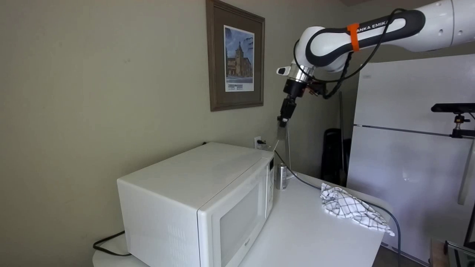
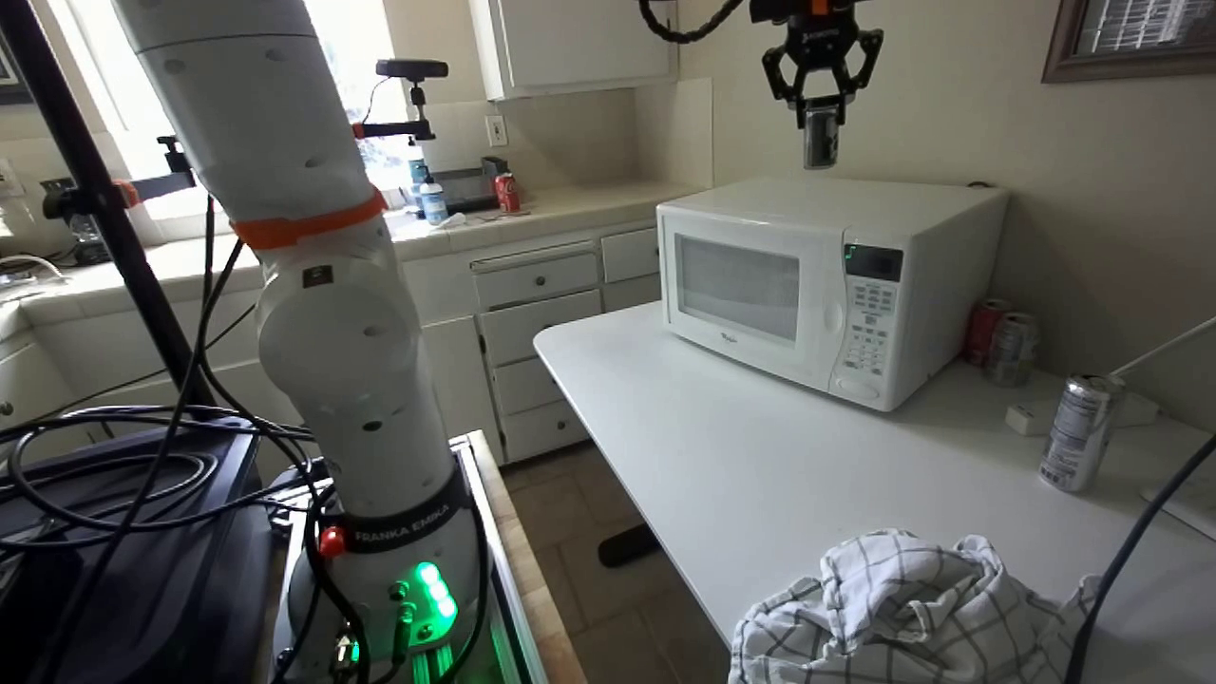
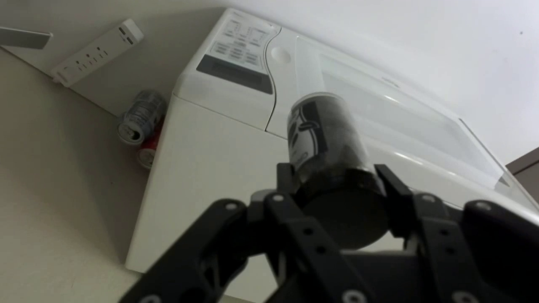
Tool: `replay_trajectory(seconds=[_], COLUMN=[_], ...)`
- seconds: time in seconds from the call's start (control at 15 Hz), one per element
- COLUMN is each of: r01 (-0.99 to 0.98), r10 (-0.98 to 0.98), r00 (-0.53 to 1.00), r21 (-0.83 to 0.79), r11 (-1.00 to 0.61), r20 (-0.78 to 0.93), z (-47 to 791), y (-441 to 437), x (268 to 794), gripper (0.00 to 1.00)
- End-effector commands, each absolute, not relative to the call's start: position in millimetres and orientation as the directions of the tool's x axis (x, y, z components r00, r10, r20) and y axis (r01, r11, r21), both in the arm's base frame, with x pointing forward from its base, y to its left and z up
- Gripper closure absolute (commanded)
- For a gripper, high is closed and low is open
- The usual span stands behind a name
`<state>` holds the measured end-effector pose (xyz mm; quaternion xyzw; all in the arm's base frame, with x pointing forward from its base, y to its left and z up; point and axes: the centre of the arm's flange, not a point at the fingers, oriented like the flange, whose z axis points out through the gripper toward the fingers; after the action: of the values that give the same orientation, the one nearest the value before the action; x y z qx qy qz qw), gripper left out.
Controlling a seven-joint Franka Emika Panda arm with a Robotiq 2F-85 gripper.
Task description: Put the glass jar on top of the microwave.
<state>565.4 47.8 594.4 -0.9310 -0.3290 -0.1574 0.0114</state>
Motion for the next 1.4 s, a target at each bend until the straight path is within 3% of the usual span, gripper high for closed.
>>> replay_trajectory(seconds=[0.0, 0.53, 1.33], r01=[0.613, 0.594, 0.594], r10=[0.604, 0.573, 0.590], r00=[0.745, 0.745, 0.745], r21=[0.064, 0.050, 0.093], r11=[-0.787, -0.803, -0.799], r20=[0.283, 0.340, 0.310], z=[575, 523, 509], y=[73, 109, 114], x=[638, 731, 764], gripper=[0.76, 0.76, 0.76])
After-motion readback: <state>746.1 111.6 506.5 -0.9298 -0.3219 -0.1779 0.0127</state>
